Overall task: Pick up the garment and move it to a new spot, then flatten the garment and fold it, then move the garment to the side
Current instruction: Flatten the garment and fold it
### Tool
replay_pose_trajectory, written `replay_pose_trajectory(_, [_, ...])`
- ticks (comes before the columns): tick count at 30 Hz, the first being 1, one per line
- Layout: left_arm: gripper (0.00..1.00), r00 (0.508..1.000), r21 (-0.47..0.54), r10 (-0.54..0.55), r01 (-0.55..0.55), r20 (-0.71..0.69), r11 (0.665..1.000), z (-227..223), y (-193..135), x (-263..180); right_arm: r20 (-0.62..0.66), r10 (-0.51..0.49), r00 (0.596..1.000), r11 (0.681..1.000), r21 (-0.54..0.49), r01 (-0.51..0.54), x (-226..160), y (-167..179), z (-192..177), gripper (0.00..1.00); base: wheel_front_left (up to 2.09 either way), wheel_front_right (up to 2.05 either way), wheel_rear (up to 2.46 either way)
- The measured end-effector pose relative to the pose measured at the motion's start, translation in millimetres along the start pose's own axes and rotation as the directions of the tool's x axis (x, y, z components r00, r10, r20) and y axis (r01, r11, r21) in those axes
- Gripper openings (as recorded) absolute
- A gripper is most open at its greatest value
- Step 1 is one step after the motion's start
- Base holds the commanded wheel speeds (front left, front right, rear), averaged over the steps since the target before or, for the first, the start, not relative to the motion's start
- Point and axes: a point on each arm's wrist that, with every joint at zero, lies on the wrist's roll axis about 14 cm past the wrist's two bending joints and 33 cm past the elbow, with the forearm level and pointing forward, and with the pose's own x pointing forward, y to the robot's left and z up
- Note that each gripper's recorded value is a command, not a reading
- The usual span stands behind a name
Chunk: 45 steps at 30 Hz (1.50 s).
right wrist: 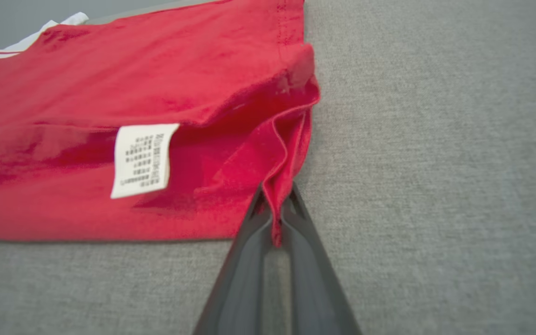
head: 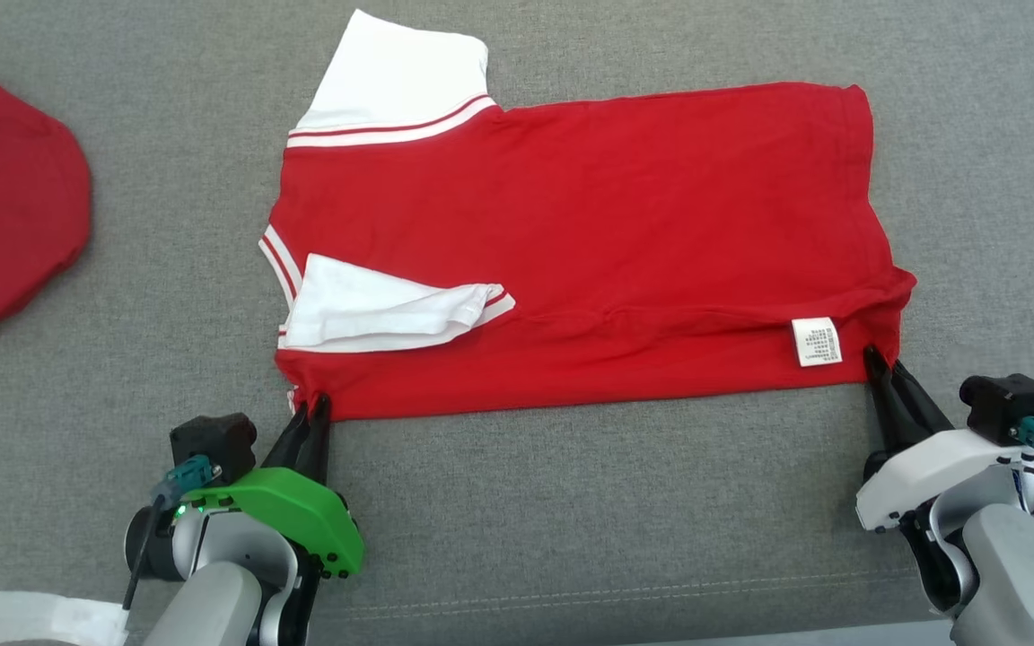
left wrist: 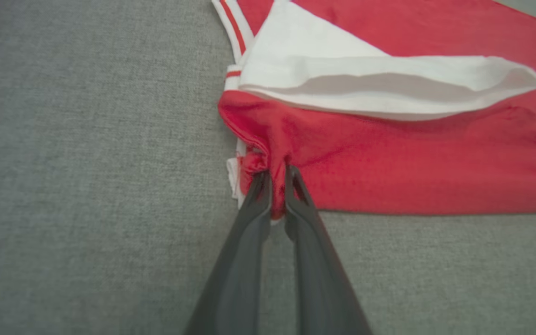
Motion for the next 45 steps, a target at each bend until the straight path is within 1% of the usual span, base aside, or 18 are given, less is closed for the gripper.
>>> replay_pose_trajectory(6, [0.0,0.999,-0.006,0.005,-0.005,-0.04,1.0,-10.5,4.2,-19.9,0.003,-0.006,1.0,0.999,0.036,0.006,-21.5,-3.2,-4.5,0.0,0.0,0.0,0.0])
replay_pose_trajectory(13, [0.0,0.993,-0.01,0.005,-0.007,-0.12,1.0,-25.6,5.6,-43.9,-0.051,-0.032,0.998,0.997,0.072,0.036,-49.7,-9.4,-19.1,0.0,0.0,0.0,0.0])
replay_pose_trajectory(19, [0.0,0.982,-0.038,0.01,-0.018,-0.187,0.999,-39.4,5.1,-62.7,-0.113,-0.049,0.992,0.99,0.124,0.063,-72.0,-3.9,-35.3,0.0,0.0,0.0,0.0])
replay_pose_trajectory(23, [0.0,0.983,-0.041,0.014,-0.021,-0.182,0.999,-35.0,4.6,-66.9,-0.111,-0.058,0.992,0.986,0.148,0.074,-77.8,-1.3,-33.7,0.0,0.0,0.0,0.0])
replay_pose_trajectory(24, [0.31,0.985,-0.039,0.013,-0.02,-0.17,0.999,-30.3,4.6,-65.8,-0.099,-0.064,0.993,0.986,0.149,0.078,-77.3,-2.1,-29.6,0.66,0.0,0.0,0.0])
replay_pose_trajectory(25, [0.76,0.986,-0.037,0.012,-0.018,-0.165,0.999,-28.6,4.5,-65.2,-0.091,-0.064,0.994,0.986,0.15,0.077,-76.3,-2.0,-26.9,1.0,0.0,0.0,0.0])
replay_pose_trajectory(26, [1.0,0.989,-0.037,0.01,-0.015,-0.147,0.999,-23.9,4.0,-63.4,-0.083,-0.069,0.994,0.986,0.149,0.08,-75.8,-3.2,-24.5,1.0,0.0,0.0,0.0])
replay_pose_trajectory(30, [1.0,0.992,-0.033,0.001,-0.005,-0.126,0.999,-15.5,2.6,-58.2,-0.06,-0.074,0.995,0.985,0.148,0.083,-72.9,-5.4,-16.8,1.0,0.0,0.0,0.0])
replay_pose_trajectory(33, [1.0,0.995,-0.022,0.019,-0.021,-0.101,1.0,-9.8,7.1,-56.4,-0.027,-0.09,0.996,0.984,0.149,0.093,-72.5,-10.2,-7.8,1.0,0.0,0.0,0.0])
replay_pose_trajectory(40, [1.0,0.996,-0.003,0.06,-0.06,0.061,0.998,30.5,15.4,-50.2,0.108,-0.152,0.982,0.98,0.146,0.136,-67.4,-32.4,32.0,1.0,0.0,0.0,0.0])
replay_pose_trajectory(45, [1.0,0.981,0.065,0.03,-0.043,0.192,0.997,75.4,10.7,-38.6,0.202,-0.163,0.966,0.983,0.122,0.14,-52.8,-44.9,68.5,1.0,0.0,0.0,0.0])
